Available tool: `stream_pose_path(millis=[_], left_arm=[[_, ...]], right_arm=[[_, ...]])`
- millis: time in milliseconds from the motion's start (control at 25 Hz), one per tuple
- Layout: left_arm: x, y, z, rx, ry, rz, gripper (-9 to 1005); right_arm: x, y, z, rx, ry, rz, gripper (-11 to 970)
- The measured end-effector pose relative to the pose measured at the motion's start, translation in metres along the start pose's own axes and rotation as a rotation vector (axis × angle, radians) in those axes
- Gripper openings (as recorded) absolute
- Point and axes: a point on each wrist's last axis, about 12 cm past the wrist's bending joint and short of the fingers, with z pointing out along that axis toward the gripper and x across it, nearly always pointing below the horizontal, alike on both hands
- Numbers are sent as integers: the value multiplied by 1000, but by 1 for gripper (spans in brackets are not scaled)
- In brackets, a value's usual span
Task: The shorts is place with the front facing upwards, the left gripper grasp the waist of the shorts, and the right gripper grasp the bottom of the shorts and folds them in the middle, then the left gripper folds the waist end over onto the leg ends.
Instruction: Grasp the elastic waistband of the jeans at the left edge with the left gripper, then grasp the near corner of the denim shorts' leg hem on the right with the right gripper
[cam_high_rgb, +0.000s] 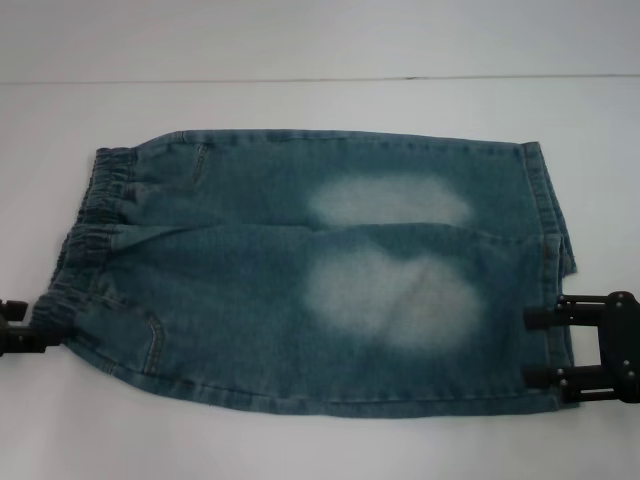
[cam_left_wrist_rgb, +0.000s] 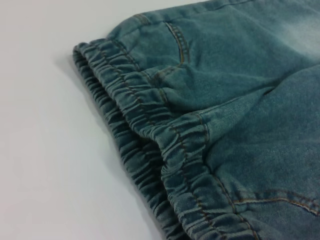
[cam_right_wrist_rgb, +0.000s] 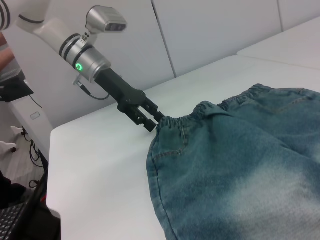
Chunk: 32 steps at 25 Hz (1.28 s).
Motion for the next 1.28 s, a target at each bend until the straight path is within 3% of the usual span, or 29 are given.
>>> stream_pose_path(millis=[440, 880, 1080, 1280], left_arm=[[-3, -7, 11, 30, 35, 30, 525], [-8, -11, 15, 52, 37, 45, 98], [-10, -12, 14, 68, 32, 42, 59], [-20, -16, 11, 123, 5, 11, 21]], right_arm=[[1, -1, -1, 12, 1, 3, 790], [3, 0, -1, 14, 1, 7, 791], [2, -2, -3, 39, -21, 28, 790], [-10, -12, -19, 122, -92, 138, 791]])
